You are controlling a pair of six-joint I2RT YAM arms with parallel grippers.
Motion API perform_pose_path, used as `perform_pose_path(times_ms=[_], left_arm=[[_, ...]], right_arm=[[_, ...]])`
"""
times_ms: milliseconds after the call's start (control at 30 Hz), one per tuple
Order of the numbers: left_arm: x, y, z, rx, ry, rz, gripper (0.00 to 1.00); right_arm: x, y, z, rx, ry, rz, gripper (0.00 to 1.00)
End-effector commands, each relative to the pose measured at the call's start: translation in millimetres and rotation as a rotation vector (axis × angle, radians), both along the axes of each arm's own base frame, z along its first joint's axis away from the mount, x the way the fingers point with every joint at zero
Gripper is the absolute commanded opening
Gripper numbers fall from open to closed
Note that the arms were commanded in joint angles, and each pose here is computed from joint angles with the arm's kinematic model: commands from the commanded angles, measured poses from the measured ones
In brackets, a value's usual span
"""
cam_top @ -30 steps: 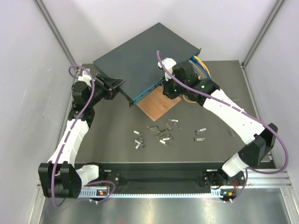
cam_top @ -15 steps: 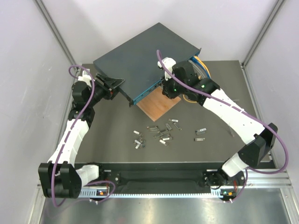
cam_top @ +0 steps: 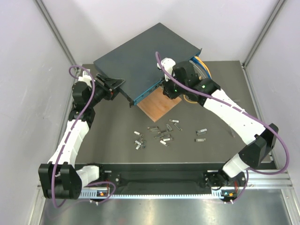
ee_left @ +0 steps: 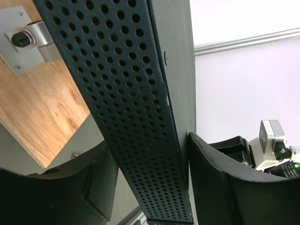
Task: Insert the plug into the switch port
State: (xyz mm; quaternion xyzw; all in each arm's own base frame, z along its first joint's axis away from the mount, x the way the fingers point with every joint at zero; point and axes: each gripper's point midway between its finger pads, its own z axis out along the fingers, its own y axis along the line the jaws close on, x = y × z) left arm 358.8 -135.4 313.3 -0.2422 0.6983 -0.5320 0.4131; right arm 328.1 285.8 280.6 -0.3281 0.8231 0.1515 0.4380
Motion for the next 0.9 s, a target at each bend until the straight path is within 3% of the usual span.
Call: perform_pose_path(times_ms=[0,300,867], left_arm=[[3.0,-4.8,15.4,0.038,-0.09,-0.015,0.04],[2.2,-5.2,14.6,0.037,-0.088,-0.018,0.04],[1.1,-5.9,12.5,0.043,-0.086,-0.023,0.04]], right_arm=[[3.6,20.8,13.3,0.037,-0.059,0.051,0.0],[12.3,13.1,10.8,0.037,-0.067,0.004,0.0],[9.2,33.6,54.5,0.105,-0.103,0.118,0.0]])
